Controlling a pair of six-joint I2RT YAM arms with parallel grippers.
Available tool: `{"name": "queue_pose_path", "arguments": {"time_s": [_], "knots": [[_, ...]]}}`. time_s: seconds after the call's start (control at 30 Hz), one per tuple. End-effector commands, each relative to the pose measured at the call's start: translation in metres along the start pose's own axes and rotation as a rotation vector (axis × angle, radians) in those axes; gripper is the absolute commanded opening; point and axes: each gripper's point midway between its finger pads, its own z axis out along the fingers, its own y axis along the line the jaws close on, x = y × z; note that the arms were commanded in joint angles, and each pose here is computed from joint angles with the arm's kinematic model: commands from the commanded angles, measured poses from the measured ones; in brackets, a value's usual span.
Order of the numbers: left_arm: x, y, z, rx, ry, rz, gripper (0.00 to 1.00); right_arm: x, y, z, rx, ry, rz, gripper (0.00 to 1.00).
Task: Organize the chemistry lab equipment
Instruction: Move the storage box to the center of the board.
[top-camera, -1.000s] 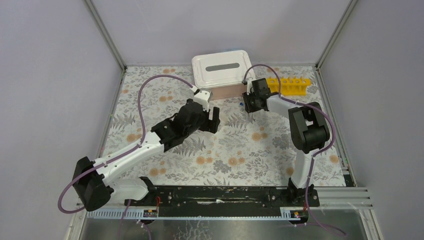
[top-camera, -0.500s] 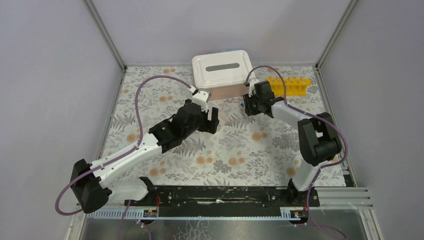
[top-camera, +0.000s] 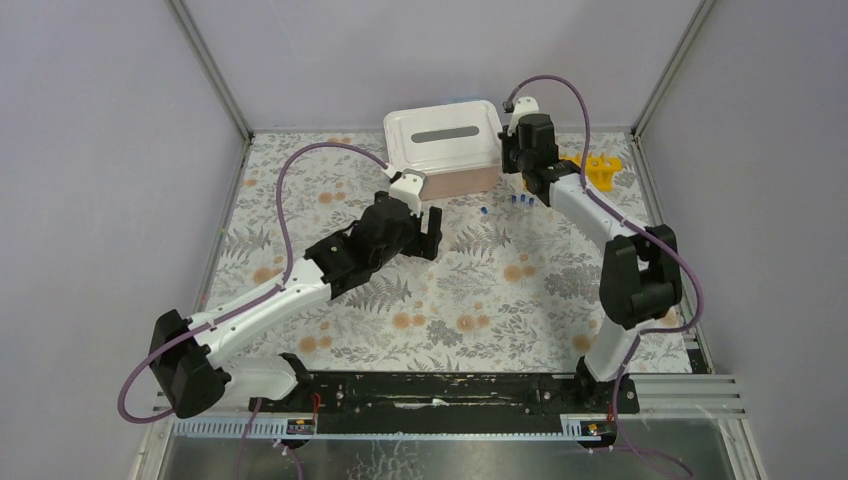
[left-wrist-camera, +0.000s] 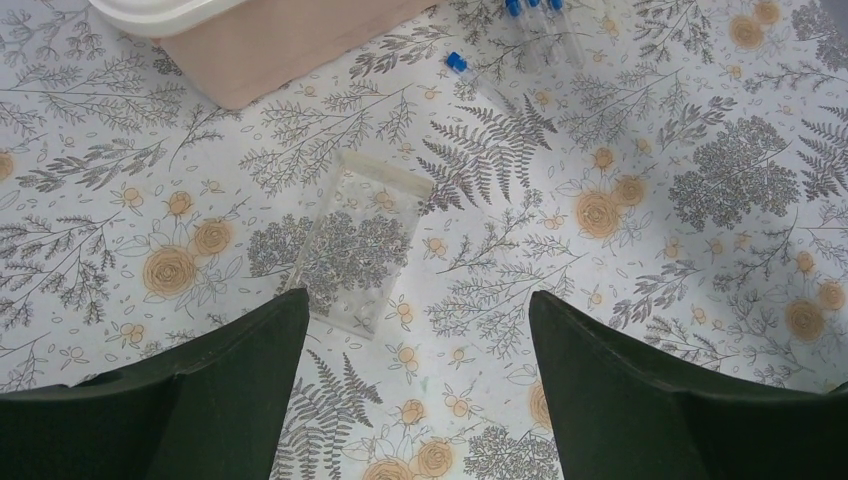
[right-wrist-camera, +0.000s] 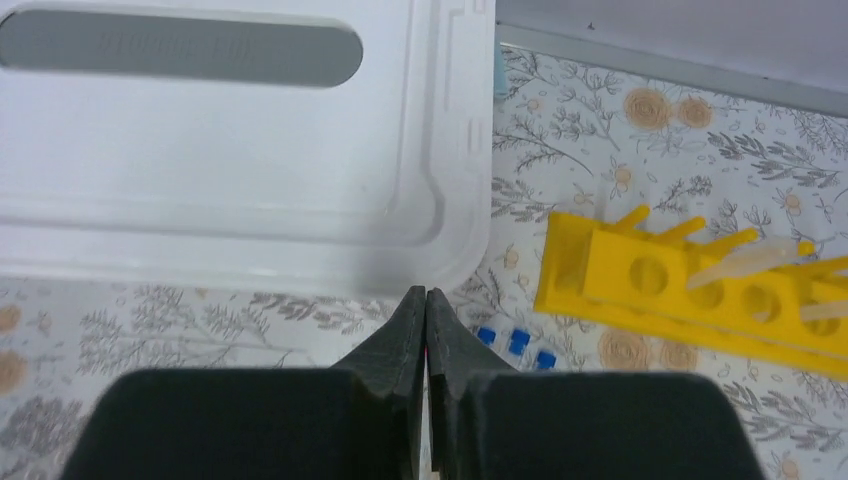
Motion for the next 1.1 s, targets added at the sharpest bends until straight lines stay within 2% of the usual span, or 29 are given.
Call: {"name": "queue_pose_path", "arguments": {"time_s": [0.0,0.07,0.33,0.63,0.8,1.07], "knots": [[-0.017,0.000,-0.003,-0.011,-0.057,0.015,0.89,-0.029,-0.010,0.024,0.064,-0.084,0.023,0.03],[-0.016,0.001,-0.004,-0.008,-0.062,0.019,0.89,-0.032,-0.014,0.035,0.094,-0.095,0.027,0.00],[-0.011,0.003,-0.007,-0.001,-0.073,0.029,0.89,-0.049,-0.027,0.057,0.173,-0.136,0.011,0.00],[-0.004,0.004,-0.004,-0.001,-0.062,0.039,0.89,-0.041,-0.042,0.070,0.251,-0.128,-0.004,0.00],[0.000,0.007,-0.002,-0.012,-0.053,0.047,0.89,-0.031,-0.041,0.088,0.224,-0.085,-0.013,0.00],[0.006,0.011,0.002,-0.032,-0.041,0.053,0.89,-0.008,-0.014,0.112,0.090,-0.025,0.024,0.00]]}}
